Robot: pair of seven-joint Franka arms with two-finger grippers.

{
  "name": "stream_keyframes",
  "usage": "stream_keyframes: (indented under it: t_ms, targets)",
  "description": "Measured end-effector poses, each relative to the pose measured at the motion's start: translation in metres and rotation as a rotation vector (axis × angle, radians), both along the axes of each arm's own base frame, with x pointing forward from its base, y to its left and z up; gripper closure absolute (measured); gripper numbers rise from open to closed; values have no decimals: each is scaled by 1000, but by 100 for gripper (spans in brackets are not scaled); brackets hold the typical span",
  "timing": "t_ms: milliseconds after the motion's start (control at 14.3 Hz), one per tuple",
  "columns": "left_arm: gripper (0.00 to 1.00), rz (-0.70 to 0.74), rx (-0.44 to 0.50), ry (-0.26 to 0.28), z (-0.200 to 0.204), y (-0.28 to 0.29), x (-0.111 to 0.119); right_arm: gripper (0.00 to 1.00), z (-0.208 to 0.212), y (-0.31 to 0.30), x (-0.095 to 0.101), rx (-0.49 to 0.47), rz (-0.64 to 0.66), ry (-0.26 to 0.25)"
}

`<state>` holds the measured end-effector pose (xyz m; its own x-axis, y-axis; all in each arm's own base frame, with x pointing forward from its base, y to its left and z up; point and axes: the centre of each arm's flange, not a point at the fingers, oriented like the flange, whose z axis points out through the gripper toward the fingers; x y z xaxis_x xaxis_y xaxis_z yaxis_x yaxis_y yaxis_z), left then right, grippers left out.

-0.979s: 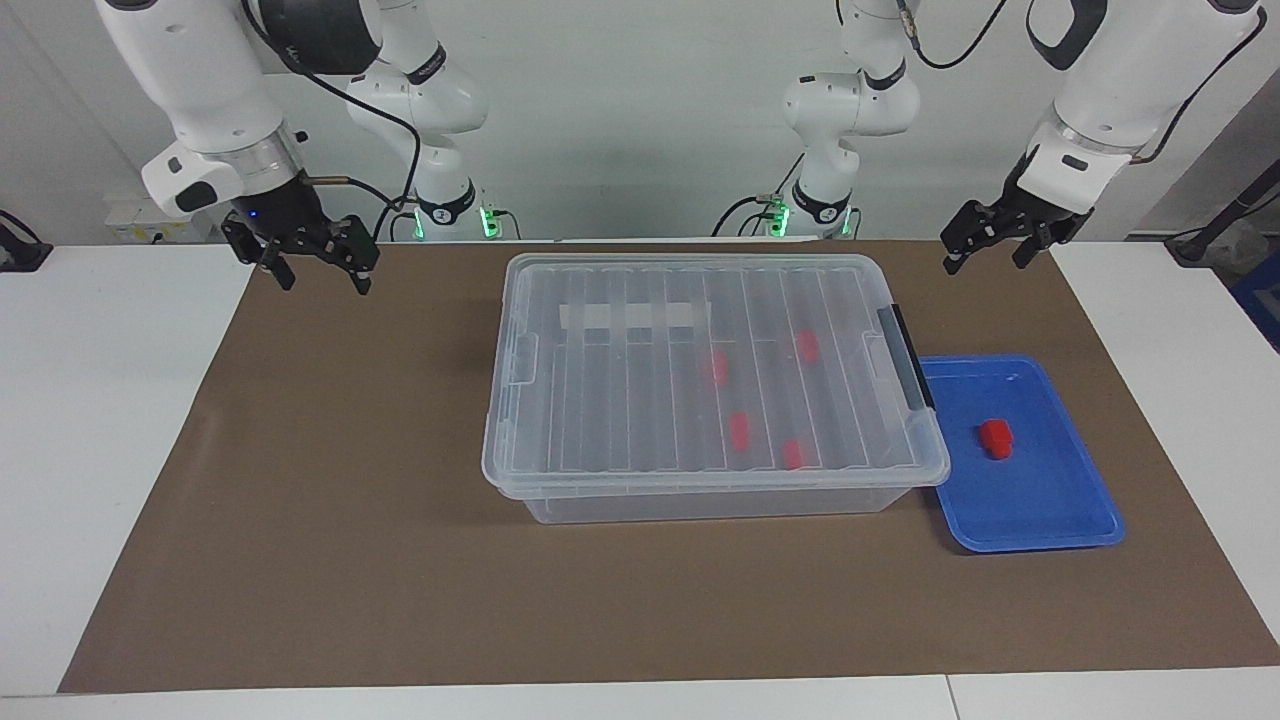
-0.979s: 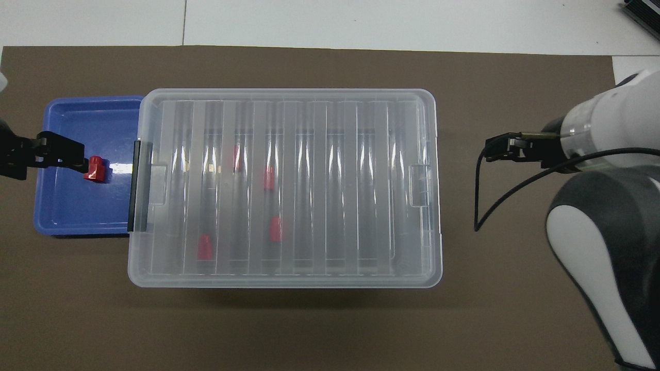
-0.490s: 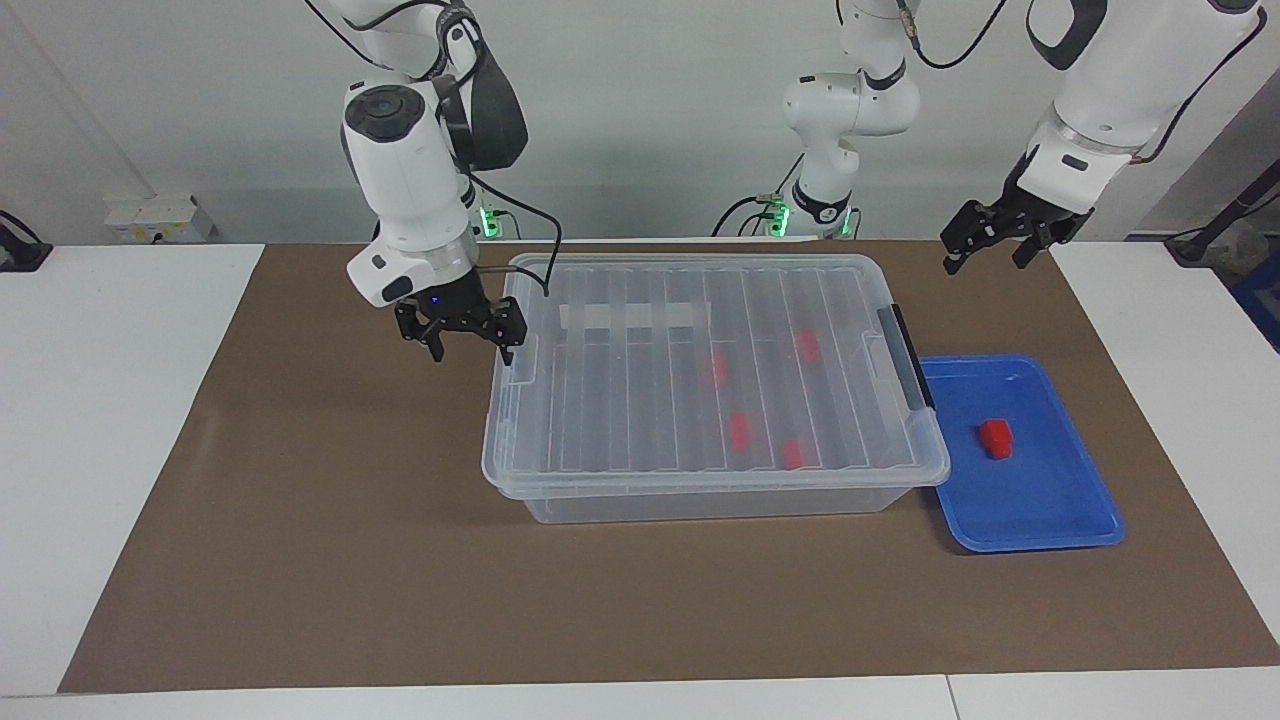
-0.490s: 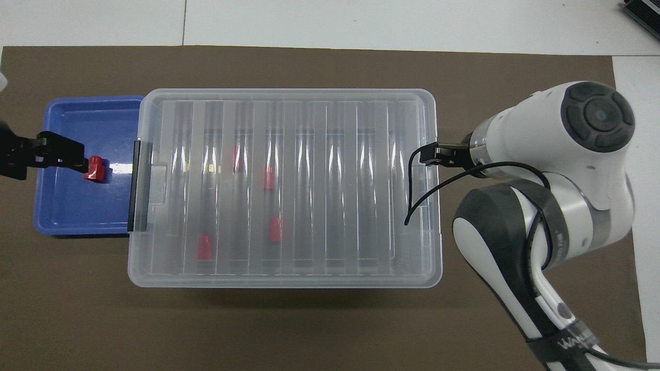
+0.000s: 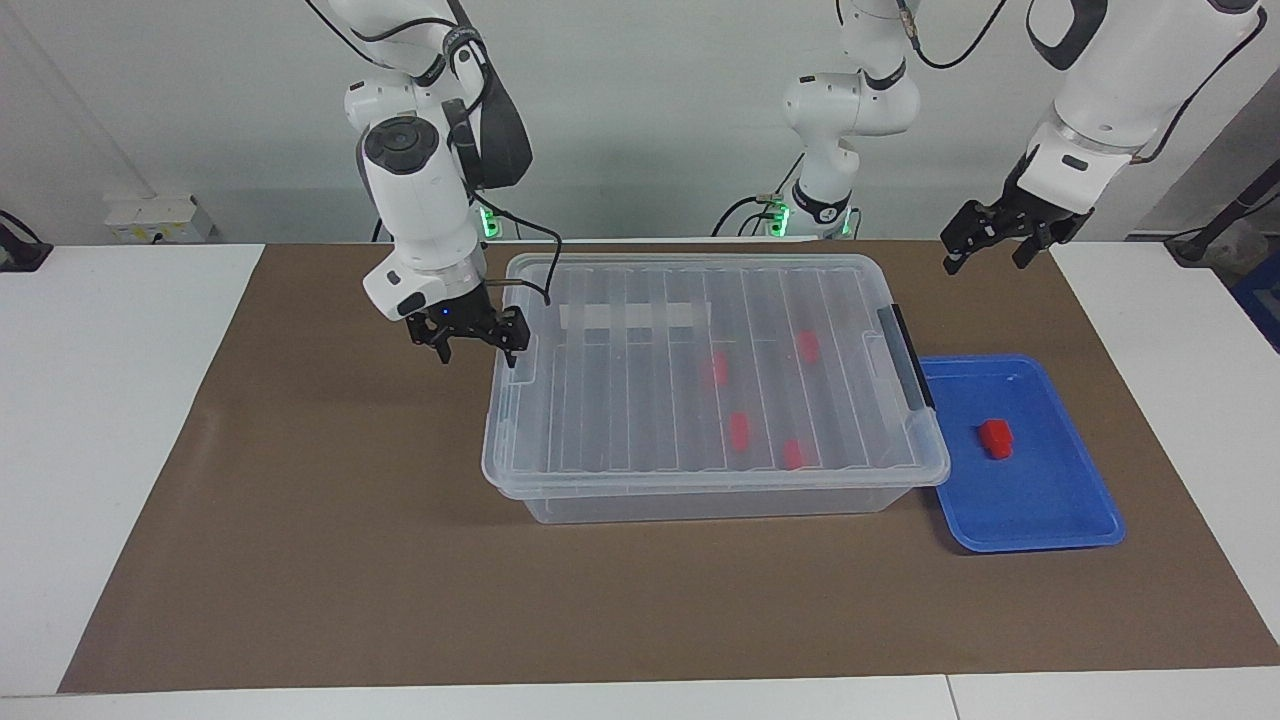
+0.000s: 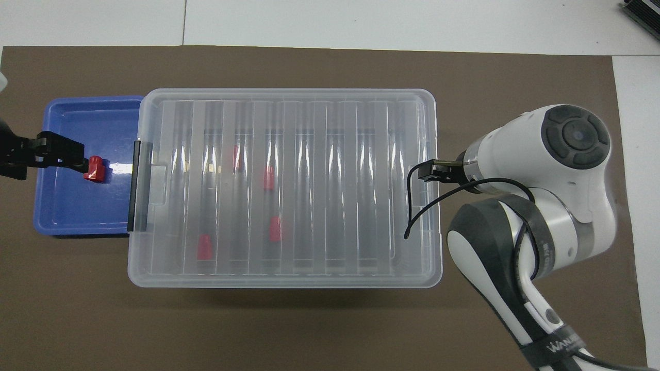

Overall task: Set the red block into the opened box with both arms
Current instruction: 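Slide the clear lid away from the blue tray with the right gripper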

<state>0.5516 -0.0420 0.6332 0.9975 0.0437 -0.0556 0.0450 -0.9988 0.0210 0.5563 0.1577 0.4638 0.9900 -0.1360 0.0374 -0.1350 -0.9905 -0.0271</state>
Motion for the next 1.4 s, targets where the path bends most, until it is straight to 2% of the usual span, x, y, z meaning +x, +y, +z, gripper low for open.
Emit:
stream_keyframes:
  t_ms: [350, 699, 1399]
  targets:
    - [0, 0, 0, 0, 0, 0, 0, 3, -4, -14, -2, -3, 30, -1]
    - [0, 0, 0, 0, 0, 0, 0, 2, -8, -83, 9, -12, 108, 2]
    - [0, 0, 0, 0, 0, 0, 0, 2, -9, -168, 13, -25, 251, 1]
